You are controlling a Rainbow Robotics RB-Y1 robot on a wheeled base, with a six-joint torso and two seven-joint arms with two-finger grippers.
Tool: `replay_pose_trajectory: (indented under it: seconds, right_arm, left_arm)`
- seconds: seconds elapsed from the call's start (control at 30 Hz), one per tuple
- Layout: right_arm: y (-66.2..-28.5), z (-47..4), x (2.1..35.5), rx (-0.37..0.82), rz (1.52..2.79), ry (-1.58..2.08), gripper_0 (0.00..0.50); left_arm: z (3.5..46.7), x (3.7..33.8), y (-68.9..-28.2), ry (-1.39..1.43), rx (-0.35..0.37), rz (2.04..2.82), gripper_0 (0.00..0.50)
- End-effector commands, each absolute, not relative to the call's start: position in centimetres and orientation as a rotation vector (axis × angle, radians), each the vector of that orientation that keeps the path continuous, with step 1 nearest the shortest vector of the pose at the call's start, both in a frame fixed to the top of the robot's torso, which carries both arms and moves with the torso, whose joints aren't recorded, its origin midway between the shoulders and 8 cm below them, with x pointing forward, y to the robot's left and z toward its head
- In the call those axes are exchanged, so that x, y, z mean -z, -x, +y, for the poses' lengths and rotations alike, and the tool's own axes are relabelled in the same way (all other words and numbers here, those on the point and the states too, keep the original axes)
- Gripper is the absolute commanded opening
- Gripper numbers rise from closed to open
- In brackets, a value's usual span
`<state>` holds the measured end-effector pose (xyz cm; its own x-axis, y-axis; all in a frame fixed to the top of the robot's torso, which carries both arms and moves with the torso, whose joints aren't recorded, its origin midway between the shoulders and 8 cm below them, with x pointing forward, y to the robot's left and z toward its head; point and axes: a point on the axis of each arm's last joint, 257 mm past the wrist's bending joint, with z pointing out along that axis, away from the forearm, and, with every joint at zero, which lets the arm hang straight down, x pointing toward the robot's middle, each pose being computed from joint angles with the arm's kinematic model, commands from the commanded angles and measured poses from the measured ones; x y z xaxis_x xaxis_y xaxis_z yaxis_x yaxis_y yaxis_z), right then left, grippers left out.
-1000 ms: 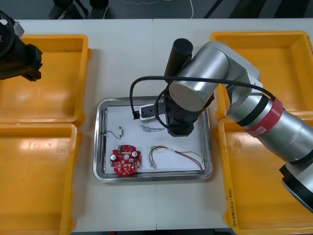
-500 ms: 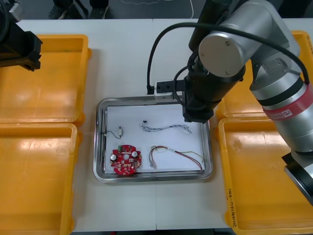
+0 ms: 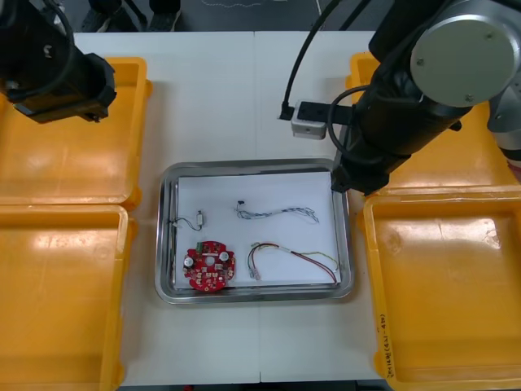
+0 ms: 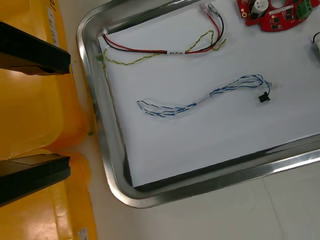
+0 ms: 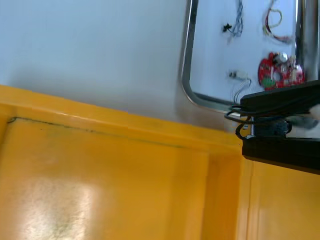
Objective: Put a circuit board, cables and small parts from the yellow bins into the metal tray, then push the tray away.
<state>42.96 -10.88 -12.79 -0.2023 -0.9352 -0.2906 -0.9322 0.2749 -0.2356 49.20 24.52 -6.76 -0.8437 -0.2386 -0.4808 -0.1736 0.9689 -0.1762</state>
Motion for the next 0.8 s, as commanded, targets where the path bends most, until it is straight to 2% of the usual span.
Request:
replay_pose_trajectory:
  seconds: [0.03,0.27,0.6,0.8]
  right_arm:
    - [-43.4,-14.9,10.7,0.071,2.211,1.558,0.46]
    - [-43.5,-20.1,11.0,0.106,2.312,1.431,0.458]
    - [-43.1,-25.5,12.2,0.111,2.439,1.237,0.459]
    - [-42.1,-28.0,13.2,0.034,2.559,0.983,0.46]
  left_arm:
    - [20.9,7.9,-47.8,0.196,0.183,2.614,0.0]
    - [17.2,10.6,-46.3,0.133,0.143,2.644,0.0]
    - [13.5,14.2,-45.2,0.11,0.156,2.66,0.0]
    - [12.2,17.5,-44.0,0.102,0.123,2.677,0.0]
